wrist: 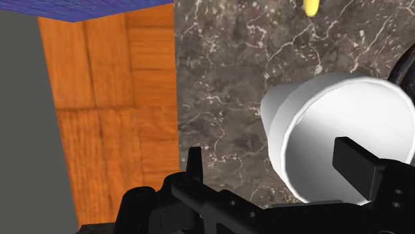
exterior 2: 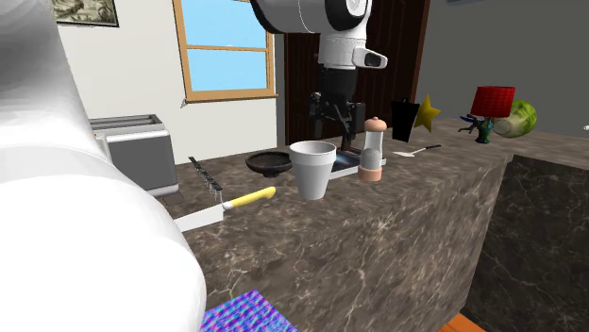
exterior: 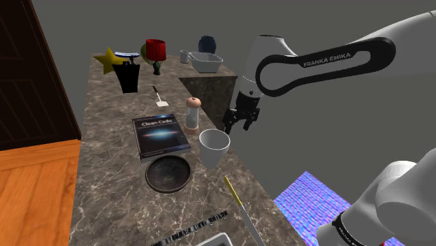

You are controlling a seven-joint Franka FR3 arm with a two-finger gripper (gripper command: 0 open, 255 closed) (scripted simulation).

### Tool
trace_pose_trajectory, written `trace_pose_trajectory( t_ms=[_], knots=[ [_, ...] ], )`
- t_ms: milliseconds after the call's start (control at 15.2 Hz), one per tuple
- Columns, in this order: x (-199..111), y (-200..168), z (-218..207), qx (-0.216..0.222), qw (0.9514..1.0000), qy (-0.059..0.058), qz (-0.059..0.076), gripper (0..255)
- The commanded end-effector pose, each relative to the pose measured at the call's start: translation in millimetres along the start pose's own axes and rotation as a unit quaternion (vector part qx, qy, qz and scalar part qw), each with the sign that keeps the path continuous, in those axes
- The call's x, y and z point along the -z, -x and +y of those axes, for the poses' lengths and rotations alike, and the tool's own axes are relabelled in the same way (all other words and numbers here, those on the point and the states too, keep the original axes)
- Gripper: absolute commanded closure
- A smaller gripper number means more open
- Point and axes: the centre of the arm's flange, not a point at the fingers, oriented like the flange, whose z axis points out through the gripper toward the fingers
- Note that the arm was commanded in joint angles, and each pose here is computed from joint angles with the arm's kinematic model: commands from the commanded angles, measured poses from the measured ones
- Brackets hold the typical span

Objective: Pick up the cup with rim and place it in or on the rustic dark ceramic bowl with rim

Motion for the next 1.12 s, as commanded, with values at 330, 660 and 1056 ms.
trace_pose_trajectory(
  t_ms=[330, 660, 1056],
  knots=[
    [-44, -19, -21, -0.004, 1.0000, -0.001, 0.001, 0],
    [-63, -19, -21, -0.004, 1.0000, -0.001, 0.001, 0],
    [-63, -19, -21, -0.004, 1.0000, -0.001, 0.001, 0]
  ],
)
